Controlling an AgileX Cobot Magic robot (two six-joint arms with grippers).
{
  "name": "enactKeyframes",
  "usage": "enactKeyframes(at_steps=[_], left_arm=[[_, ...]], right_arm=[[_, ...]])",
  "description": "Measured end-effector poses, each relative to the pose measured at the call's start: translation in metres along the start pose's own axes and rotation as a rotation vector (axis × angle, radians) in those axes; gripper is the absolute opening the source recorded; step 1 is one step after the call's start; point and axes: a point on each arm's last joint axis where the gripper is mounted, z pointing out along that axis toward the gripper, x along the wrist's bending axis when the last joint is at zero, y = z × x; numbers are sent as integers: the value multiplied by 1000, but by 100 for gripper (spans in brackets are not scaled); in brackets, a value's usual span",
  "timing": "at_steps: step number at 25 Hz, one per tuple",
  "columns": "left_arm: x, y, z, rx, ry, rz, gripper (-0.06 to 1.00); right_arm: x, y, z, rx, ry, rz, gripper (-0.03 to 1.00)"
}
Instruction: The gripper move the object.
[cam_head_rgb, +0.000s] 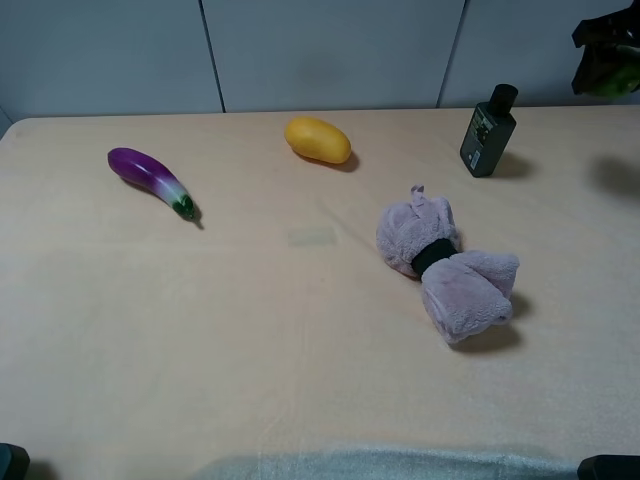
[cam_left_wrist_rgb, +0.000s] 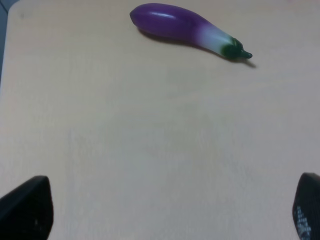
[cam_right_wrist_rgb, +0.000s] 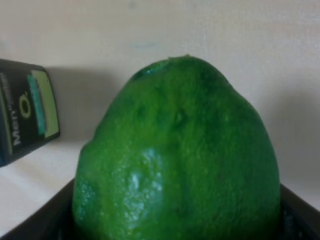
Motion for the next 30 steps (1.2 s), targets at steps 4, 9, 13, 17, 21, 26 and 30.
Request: enactKeyframes(at_steps=[4,9,13,17,21,26,30], left_arm=[[0,0,0,0,0,0,95],[0,0,0,0,0,0,95],[0,0,0,0,0,0,95],[0,0,0,0,0,0,95],[0,0,0,0,0,0,95],[0,0,0,0,0,0,95],[0,0,0,0,0,0,95]], right_arm=[[-3,-1,20,29,4,5,48],[-11,-4,43,58,28,26,48],[-13,-7,61,73,46,30,48],[-12,-10,79,96,60,33,48],[-11,-13,97,125,75,42,48],[-10,-16,111,143,92,48,48],[-9,-17,119,142,96,52,48]])
